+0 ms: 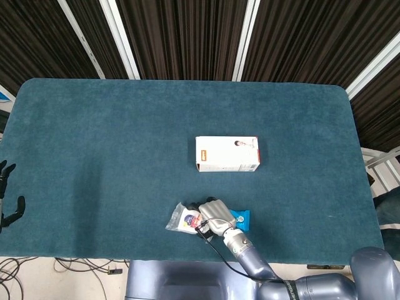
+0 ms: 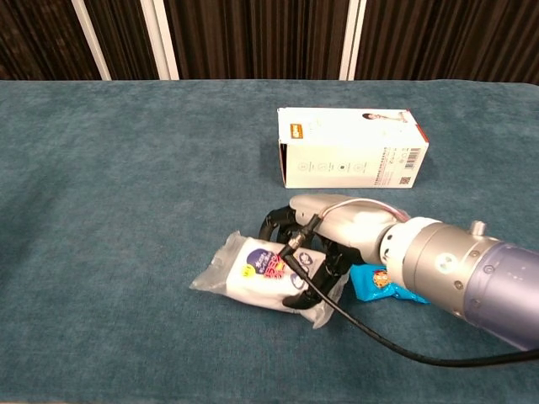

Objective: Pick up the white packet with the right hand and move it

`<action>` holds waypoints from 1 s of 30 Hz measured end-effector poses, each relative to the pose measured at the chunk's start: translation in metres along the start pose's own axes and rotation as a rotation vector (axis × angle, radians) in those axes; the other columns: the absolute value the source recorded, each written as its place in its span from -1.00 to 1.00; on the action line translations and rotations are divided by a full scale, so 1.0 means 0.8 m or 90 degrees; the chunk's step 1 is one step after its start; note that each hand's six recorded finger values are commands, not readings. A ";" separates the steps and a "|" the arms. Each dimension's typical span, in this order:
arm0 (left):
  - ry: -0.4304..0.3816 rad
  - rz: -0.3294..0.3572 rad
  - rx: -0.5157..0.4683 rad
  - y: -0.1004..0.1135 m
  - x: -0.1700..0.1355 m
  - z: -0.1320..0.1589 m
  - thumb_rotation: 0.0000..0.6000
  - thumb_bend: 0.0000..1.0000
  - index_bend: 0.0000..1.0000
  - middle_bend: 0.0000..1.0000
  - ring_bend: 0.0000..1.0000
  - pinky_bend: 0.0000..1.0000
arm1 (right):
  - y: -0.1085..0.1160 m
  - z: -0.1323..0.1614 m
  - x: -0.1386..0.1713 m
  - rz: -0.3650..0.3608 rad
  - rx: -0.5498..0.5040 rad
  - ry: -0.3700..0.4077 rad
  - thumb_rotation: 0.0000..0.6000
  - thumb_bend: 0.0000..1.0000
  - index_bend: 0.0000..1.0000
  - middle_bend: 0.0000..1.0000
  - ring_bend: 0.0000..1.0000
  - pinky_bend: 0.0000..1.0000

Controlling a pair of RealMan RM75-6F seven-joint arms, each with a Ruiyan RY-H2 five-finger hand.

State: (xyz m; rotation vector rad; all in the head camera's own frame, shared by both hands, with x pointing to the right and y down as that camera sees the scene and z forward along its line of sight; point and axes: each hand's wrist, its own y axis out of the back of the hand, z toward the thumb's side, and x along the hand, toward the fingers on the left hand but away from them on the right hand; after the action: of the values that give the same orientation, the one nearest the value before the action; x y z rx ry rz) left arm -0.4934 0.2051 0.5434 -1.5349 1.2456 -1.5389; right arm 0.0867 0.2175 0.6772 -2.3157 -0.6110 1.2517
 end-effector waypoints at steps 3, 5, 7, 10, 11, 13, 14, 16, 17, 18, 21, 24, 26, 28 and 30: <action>0.001 0.000 -0.001 0.000 0.000 -0.001 1.00 -0.01 -0.86 -1.00 -1.00 -1.00 | 0.015 0.003 0.003 -0.020 -0.024 0.009 1.00 -0.12 -0.24 -0.18 0.04 -0.53; 0.001 0.000 -0.001 0.000 0.000 -0.001 1.00 -0.01 -0.86 -1.00 -1.00 -1.00 | 0.030 0.003 0.006 -0.034 -0.050 0.016 1.00 -0.12 -0.24 -0.18 0.04 -0.53; 0.001 -0.001 -0.002 0.000 0.000 0.000 1.00 -0.01 -0.86 -1.00 -1.00 -1.00 | 0.045 0.002 0.009 -0.046 -0.077 0.020 1.00 -0.13 -0.24 -0.18 0.04 -0.53; 0.002 0.000 -0.004 0.000 0.000 0.000 1.00 -0.01 -0.86 -1.00 -1.00 -1.00 | 0.072 -0.001 0.016 -0.067 -0.139 0.027 1.00 -0.15 -0.24 -0.19 0.04 -0.53; 0.003 0.000 -0.004 0.001 0.000 0.000 1.00 -0.01 -0.86 -1.00 -1.00 -1.00 | 0.083 -0.003 0.019 -0.074 -0.170 0.030 1.00 -0.16 -0.24 -0.19 0.04 -0.53; 0.002 0.001 -0.005 0.001 -0.001 0.000 1.00 -0.01 -0.86 -1.00 -1.00 -1.00 | 0.098 -0.007 0.023 -0.082 -0.223 0.035 1.00 -0.17 -0.24 -0.19 0.03 -0.52; 0.002 0.001 -0.005 0.001 -0.001 0.001 1.00 -0.01 -0.86 -1.00 -1.00 -1.00 | 0.109 -0.010 0.027 -0.086 -0.260 0.040 1.00 -0.17 -0.24 -0.19 0.03 -0.52; 0.002 0.000 -0.007 0.000 -0.001 0.002 1.00 -0.01 -0.86 -1.00 -1.00 -1.00 | 0.123 -0.016 0.032 -0.089 -0.321 0.046 1.00 -0.17 -0.24 -0.19 0.03 -0.52; 0.002 -0.001 -0.008 0.000 -0.001 0.002 1.00 -0.01 -0.86 -1.00 -1.00 -1.00 | 0.132 -0.020 0.035 -0.088 -0.362 0.051 1.00 -0.17 -0.24 -0.19 0.03 -0.52; 0.001 -0.001 -0.006 -0.001 -0.001 0.002 1.00 -0.01 -0.86 -1.00 -1.00 -1.00 | 0.139 -0.023 0.037 -0.085 -0.394 0.055 1.00 -0.17 -0.24 -0.19 0.03 -0.52; 0.001 -0.002 -0.003 -0.002 -0.002 0.003 1.00 -0.01 -0.86 -1.00 -1.00 -1.00 | 0.157 -0.031 0.045 -0.062 -0.495 0.070 1.00 -0.17 -0.24 -0.19 0.03 -0.52; 0.001 -0.002 -0.003 -0.002 -0.002 0.003 1.00 -0.01 -0.86 -1.00 -1.00 -1.00 | 0.172 -0.034 0.051 -0.032 -0.589 0.089 1.00 -0.17 -0.24 -0.19 0.03 -0.52; 0.002 0.000 -0.002 -0.002 -0.002 0.003 1.00 -0.01 -0.86 -1.00 -1.00 -1.00 | 0.182 -0.034 0.056 -0.014 -0.650 0.104 1.00 -0.17 -0.24 -0.19 0.03 -0.52; 0.003 0.000 -0.002 -0.001 -0.002 0.003 1.00 -0.01 -0.86 -1.00 -1.00 -1.00 | 0.189 -0.034 0.060 0.000 -0.695 0.119 1.00 -0.17 -0.24 -0.19 0.02 -0.52; 0.004 -0.001 -0.005 -0.002 -0.003 0.003 1.00 -0.01 -0.86 -1.00 -1.00 -1.00 | 0.197 -0.033 0.065 0.013 -0.736 0.138 1.00 -0.18 -0.24 -0.19 0.02 -0.52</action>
State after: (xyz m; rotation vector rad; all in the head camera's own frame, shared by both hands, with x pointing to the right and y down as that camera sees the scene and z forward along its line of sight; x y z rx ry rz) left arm -0.4907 0.2073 0.5436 -1.5378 1.2554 -1.5424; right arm 0.1623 0.1153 0.5670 -3.2675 -1.5137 0.6521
